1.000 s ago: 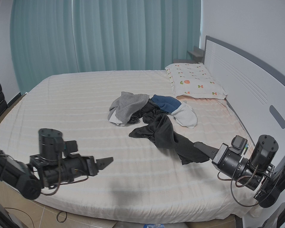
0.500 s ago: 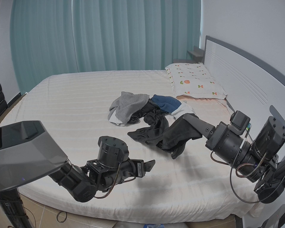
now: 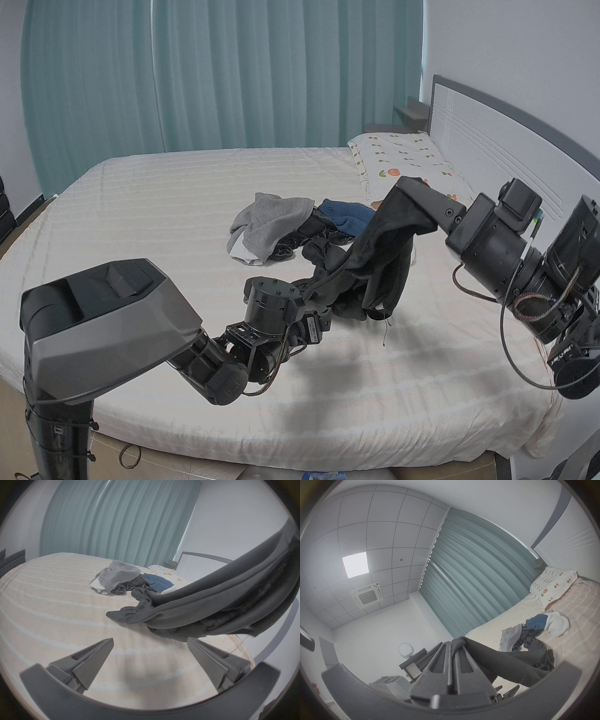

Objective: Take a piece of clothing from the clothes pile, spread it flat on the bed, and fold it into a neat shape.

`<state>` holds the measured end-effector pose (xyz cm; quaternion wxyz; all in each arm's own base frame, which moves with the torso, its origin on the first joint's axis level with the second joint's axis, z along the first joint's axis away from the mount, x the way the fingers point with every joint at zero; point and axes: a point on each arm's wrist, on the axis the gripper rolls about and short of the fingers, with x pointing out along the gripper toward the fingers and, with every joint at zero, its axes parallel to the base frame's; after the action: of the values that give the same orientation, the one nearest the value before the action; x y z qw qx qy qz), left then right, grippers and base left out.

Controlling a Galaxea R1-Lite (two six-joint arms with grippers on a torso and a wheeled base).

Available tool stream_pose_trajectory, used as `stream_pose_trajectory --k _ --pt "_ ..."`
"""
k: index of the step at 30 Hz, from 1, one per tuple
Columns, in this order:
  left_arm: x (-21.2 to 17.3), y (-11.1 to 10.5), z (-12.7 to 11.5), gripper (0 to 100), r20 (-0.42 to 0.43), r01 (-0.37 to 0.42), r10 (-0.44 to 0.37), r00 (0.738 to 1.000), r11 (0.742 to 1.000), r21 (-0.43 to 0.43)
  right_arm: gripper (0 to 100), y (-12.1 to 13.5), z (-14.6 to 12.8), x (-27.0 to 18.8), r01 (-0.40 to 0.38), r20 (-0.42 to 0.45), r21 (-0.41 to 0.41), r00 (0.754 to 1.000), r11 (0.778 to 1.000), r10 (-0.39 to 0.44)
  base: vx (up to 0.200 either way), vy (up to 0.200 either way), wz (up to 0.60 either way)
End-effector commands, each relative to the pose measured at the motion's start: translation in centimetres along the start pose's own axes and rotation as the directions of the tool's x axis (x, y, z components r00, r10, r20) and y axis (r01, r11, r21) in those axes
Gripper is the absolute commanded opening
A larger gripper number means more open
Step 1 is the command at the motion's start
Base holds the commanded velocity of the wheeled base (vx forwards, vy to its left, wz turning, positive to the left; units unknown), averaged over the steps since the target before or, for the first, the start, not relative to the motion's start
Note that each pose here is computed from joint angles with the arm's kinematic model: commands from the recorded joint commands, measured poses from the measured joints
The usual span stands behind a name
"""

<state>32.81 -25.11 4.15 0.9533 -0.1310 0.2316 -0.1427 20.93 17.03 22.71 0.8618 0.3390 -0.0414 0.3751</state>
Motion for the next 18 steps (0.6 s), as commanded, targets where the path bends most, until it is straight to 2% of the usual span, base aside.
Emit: stream_pose_trajectory --k 1,8,10,14,18 --pt "2.3 0.8 -1.1 100 0.001 -0.049 0.049 0.999 0.999 -0.004 0 0.5 1.7 0.4 -0.021 0.048 -0.011 0.999 1.000 0.021 0.000 0.000 0.00" --pt "3.3 2.3 -1.3 100 -0.002 -0.103 0.103 0.995 0.995 -0.008 0 -0.2 2.6 1.3 -0.013 0.083 -0.025 0.996 1.000 0.015 0.000 0.000 0.00" --pt "4.8 3.1 -1.5 100 0.005 -0.110 0.111 0.994 0.994 -0.017 0 0.0 3.1 1.6 -0.047 0.087 -0.020 0.995 0.999 0.048 0.000 0.000 0.00" --pt "7.2 3.3 -2.2 100 0.020 -0.117 0.118 0.993 0.993 -0.023 0 -0.3 2.8 1.7 -0.043 0.075 -0.019 0.996 0.999 0.044 0.000 0.000 0.00" --pt "8.0 3.5 -2.7 100 0.016 -0.120 0.121 0.993 0.993 -0.021 0 -1.0 2.6 1.9 -0.024 0.074 -0.021 0.997 0.999 0.026 0.000 0.000 0.00"
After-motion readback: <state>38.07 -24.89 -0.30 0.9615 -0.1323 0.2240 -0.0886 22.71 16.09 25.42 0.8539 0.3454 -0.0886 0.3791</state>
